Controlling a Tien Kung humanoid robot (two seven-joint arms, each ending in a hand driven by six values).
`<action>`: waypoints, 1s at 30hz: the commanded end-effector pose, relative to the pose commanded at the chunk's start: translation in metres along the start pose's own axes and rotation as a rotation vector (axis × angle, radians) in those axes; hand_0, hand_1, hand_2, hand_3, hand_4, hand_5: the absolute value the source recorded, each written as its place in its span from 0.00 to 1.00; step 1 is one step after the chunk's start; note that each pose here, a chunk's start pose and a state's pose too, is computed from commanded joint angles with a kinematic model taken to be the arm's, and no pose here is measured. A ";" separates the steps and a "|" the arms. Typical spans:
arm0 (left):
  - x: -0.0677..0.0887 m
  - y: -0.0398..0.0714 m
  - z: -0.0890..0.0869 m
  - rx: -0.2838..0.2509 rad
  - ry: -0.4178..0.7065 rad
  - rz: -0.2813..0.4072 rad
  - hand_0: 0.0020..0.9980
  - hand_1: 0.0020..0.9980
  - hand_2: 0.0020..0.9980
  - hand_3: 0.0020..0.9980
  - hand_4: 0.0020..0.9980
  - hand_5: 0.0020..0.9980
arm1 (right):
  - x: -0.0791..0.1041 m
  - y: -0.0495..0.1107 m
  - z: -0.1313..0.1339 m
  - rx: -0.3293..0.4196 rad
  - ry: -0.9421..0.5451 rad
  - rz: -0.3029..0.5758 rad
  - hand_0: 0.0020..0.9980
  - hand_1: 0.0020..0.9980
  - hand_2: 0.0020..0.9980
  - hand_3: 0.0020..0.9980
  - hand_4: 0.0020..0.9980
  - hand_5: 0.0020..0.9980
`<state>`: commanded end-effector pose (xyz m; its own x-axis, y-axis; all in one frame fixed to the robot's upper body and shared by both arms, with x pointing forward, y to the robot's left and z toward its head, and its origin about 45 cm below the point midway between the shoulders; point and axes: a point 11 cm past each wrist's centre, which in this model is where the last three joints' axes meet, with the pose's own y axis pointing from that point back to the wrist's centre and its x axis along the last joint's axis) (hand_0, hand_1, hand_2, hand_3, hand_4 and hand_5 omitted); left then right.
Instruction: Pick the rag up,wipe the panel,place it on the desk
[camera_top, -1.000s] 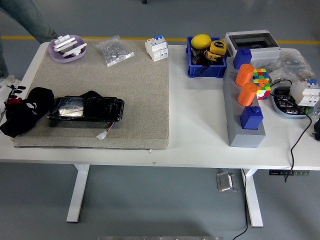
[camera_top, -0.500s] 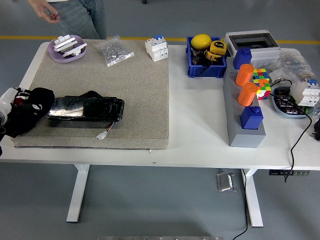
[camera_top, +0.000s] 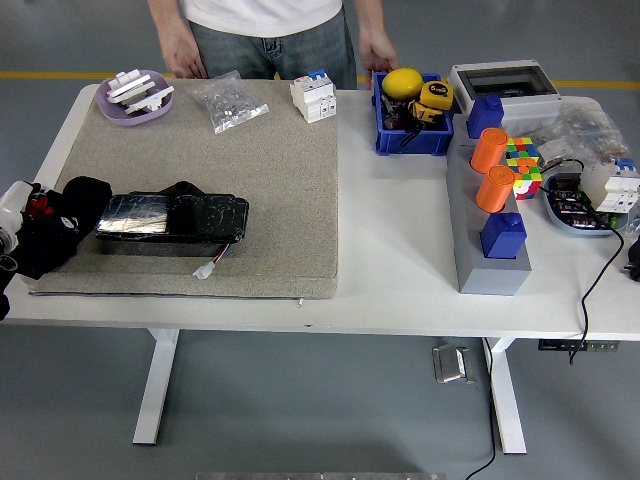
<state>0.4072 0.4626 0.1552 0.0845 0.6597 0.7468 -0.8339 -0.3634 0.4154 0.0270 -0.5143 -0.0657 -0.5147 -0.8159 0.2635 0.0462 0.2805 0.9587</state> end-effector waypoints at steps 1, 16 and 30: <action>0.000 0.000 0.000 0.001 0.000 0.001 0.34 0.60 0.75 0.58 0.56 0.02 | 0.000 0.000 0.000 0.001 -0.001 0.000 0.76 0.72 0.72 0.65 0.97 0.49; 0.004 0.001 -0.002 -0.010 -0.024 0.077 0.23 0.40 0.54 0.46 0.17 0.00 | 0.000 0.000 -0.002 0.006 -0.004 0.000 0.76 0.72 0.72 0.65 0.97 0.49; 0.021 0.009 0.012 -0.049 -0.032 0.150 0.24 0.36 0.53 0.45 0.19 0.00 | 0.000 0.000 0.001 -0.005 0.010 -0.001 0.76 0.72 0.72 0.65 0.97 0.49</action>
<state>0.4080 0.4654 0.1811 -0.0267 0.5789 0.8150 -0.8641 -0.4232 0.2723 0.0265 -0.5139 -0.0657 -0.5060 -0.8213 0.2636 0.0499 0.2773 0.9595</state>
